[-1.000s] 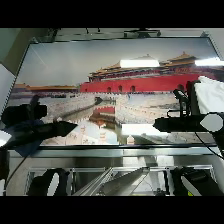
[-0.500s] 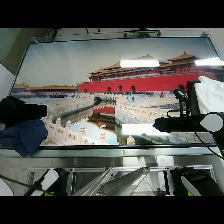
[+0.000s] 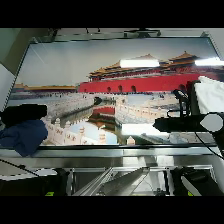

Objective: Fold the shirts.

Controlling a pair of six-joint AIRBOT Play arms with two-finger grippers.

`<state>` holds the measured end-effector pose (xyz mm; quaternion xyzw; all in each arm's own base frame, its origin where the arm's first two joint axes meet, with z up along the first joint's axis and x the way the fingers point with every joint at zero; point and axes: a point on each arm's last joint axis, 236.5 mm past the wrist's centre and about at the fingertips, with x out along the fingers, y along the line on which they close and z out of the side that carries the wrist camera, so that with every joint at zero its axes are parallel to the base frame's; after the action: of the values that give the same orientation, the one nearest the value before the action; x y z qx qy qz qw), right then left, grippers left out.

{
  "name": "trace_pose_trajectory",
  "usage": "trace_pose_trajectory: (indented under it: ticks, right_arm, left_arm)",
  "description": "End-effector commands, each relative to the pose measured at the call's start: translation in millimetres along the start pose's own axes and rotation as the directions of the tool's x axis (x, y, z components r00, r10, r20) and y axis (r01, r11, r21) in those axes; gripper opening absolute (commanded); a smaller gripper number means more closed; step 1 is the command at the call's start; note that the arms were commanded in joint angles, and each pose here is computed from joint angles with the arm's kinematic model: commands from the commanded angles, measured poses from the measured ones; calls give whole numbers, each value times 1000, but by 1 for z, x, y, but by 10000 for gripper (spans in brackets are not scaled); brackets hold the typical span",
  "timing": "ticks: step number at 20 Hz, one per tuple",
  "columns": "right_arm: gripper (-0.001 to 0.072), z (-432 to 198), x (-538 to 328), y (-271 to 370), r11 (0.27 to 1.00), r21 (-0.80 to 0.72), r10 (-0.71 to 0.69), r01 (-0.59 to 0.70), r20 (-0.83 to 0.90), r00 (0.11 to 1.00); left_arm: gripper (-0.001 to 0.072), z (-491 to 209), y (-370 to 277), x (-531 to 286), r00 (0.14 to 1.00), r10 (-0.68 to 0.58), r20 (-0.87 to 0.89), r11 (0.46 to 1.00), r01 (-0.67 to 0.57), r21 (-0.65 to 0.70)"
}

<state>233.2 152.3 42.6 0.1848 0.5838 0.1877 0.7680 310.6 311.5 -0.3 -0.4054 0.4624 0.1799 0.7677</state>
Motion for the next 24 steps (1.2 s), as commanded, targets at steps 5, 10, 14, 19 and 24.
trace_pose_trajectory:
  ticks: [5,10,14,19,24]
  right_arm:
    - [17,0,0,0,1000,-1,0,0,0,1000]
    - [17,0,0,0,1000,-1,0,0,0,1000]
    - [17,0,0,0,1000,-1,0,0,0,1000]
    - [17,0,0,0,1000,-1,0,0,0,1000]
    - [17,0,0,0,1000,-1,0,0,0,1000]
  left_arm:
    - [443,20,17,62,996,-19,-90,1000,19,-3]
    - [-3,18,-12,67,982,-56,-181,996,67,58]
    - [-2,17,-113,37,947,-265,-184,950,289,120]
    - [1,-65,-360,-76,632,-698,-336,533,773,344]
    - [21,-217,-506,-200,289,-785,-548,85,927,366]
